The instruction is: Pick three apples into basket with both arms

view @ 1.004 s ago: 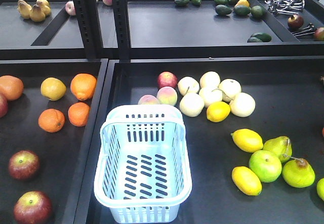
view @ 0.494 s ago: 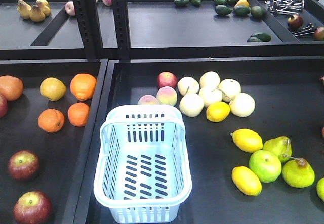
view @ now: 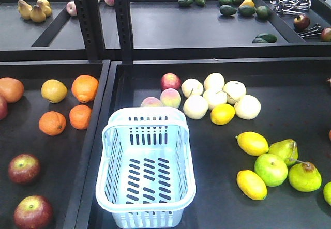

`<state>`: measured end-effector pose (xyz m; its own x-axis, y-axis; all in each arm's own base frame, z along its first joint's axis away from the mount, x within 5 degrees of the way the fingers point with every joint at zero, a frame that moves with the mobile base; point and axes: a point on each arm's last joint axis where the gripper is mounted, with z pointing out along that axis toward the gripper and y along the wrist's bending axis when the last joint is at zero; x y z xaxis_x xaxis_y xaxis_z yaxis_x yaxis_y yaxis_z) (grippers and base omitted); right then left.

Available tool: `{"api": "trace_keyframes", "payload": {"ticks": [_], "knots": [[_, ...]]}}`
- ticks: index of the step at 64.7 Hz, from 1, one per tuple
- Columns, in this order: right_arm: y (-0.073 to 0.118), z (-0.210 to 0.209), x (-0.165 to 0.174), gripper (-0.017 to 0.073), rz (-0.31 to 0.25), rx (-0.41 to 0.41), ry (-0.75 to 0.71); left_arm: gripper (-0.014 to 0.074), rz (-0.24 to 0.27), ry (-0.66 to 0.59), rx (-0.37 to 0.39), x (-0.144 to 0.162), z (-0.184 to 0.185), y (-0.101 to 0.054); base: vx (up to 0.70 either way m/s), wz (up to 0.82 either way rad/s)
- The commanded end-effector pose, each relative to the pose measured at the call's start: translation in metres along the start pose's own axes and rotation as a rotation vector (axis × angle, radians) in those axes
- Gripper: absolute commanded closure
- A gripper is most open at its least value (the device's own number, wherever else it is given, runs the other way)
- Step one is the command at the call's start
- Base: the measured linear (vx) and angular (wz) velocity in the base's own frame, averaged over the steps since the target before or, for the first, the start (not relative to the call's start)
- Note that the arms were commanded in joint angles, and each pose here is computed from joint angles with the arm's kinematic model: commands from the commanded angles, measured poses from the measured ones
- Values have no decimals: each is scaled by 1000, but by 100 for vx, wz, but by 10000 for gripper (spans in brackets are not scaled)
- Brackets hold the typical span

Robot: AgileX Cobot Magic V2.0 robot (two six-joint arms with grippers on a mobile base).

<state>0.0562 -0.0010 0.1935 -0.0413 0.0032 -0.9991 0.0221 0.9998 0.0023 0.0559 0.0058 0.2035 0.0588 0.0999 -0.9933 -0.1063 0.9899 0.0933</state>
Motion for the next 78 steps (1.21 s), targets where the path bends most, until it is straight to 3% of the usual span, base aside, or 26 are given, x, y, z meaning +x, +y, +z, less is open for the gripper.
{"api": "trace_keyframes", "payload": {"ticks": [1, 13, 22, 29, 41, 48, 53, 66, 78], "knots": [[-1, 0, -3, 567, -14, 7, -63, 601, -5, -127, 56, -8, -2, -5, 0, 0], [-1, 0, -3, 567, -14, 7, -63, 601, -19, -210, 92, -16, -4, -8, 0, 0], [-1, 0, -3, 567, -14, 7, -63, 601, -88, -280, 132, -23, -5, -11, 0, 0], [-1, 0, -3, 567, -14, 7, -63, 601, -199, -321, 173, -27, -7, -12, 0, 0], [-1, 0, -3, 567, -14, 7, -63, 601, -500, -353, 266, -33, -10, -15, 0, 0], [-1, 0, -3, 567, -14, 7, -63, 601, -635, -339, 294, -33, -10, -15, 0, 0], [-1, 0, -3, 567, -14, 7, -63, 601, -689, -323, 297, -32, -9, -14, 0, 0], [-1, 0, -3, 567, -14, 7, -63, 601, -716, -315, 293, -33, -9, -14, 0, 0], [-1, 0, -3, 567, -14, 7, -63, 601, -853, -347, 372, -39, -12, -16, 0, 0]]}}
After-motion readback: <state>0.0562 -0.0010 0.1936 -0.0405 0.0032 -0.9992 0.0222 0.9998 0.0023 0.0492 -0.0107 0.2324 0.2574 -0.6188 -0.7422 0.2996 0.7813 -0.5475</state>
